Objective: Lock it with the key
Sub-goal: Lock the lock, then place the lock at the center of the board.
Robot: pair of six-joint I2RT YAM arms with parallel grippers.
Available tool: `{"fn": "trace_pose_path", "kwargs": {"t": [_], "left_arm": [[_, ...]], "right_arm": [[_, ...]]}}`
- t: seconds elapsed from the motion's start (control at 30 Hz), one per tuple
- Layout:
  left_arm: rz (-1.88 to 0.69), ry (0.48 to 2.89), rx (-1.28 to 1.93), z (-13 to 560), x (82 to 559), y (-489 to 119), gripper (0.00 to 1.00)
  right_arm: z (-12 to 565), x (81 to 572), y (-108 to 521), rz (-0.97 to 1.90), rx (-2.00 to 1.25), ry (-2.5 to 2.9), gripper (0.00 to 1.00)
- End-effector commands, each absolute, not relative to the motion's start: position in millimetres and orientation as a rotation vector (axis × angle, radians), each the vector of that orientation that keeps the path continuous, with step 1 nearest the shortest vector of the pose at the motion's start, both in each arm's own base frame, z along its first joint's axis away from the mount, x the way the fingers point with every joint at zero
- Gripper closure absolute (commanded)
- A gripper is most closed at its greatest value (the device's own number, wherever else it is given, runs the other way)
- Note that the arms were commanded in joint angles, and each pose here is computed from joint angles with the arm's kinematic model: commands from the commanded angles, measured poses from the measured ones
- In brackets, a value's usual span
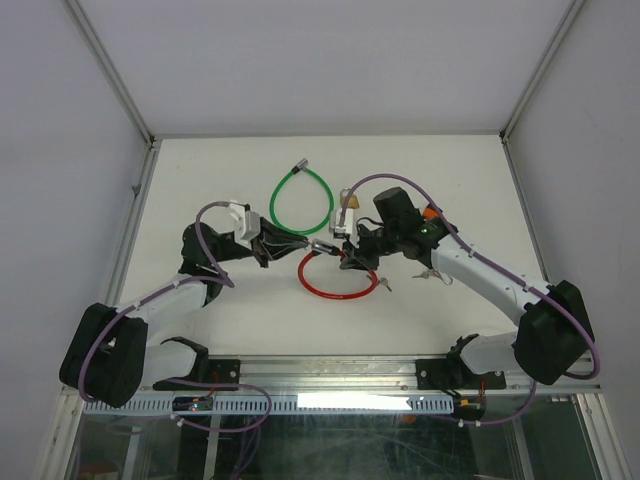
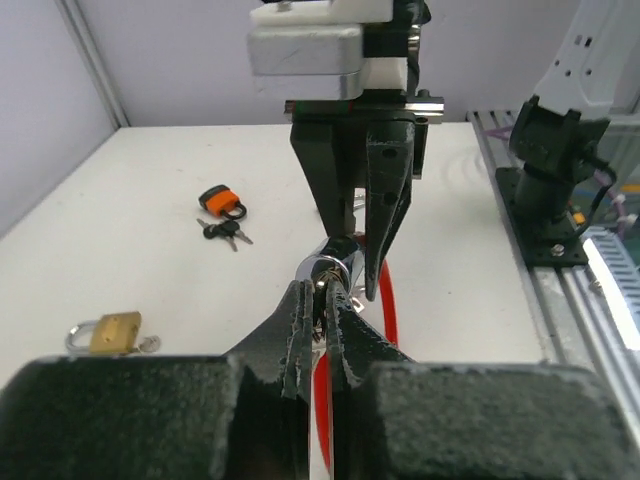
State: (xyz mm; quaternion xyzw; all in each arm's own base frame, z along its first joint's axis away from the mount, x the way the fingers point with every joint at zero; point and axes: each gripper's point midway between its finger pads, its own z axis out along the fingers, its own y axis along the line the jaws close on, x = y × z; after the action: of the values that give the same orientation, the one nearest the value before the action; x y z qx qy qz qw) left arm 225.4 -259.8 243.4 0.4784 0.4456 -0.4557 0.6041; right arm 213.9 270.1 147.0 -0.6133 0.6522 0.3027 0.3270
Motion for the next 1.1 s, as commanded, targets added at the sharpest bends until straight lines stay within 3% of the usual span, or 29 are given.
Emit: {"fn": "trace_pose_path", "kwargs": {"t": [0.0,0.2,0.3,0.4,0.5,0.6,0.77,1.07], "left_arm": [[-1.175,1.12,0.799,279,239,-237,1.0],[-1.505,1.355,0.522,283,232,-235,1.0],[-1.538,1.324,0.638,284,215,-238,1.0],[-1.275,1.085,0.785,284,199,-227,1.0],[-1.022,1.054,0.51,296,224,-195,1.0],[-0.936,1.301,0.088,280,273,-159,1.0],[-0.9,1.656,-0.237,209,311,-149,1.0],[-0.831,1.787,-0.62,134,338,-104,1.0]], "right_arm": [[135,213,251,0.736,-1.605,1.803,1.0],[135,212,252,0.747,-1.605,1.805,1.0],[135,212,252,0.749,-1.605,1.805,1.0],[134,211,252,0.756,-1.607,1.806,1.0],[135,211,252,0.759,-1.604,1.807,1.0],[134,211,254,0.775,-1.6,1.811,1.0],[136,211,256,0.803,-1.573,1.818,1.0],[147,221,256,0.861,-1.451,1.836,1.0]]}}
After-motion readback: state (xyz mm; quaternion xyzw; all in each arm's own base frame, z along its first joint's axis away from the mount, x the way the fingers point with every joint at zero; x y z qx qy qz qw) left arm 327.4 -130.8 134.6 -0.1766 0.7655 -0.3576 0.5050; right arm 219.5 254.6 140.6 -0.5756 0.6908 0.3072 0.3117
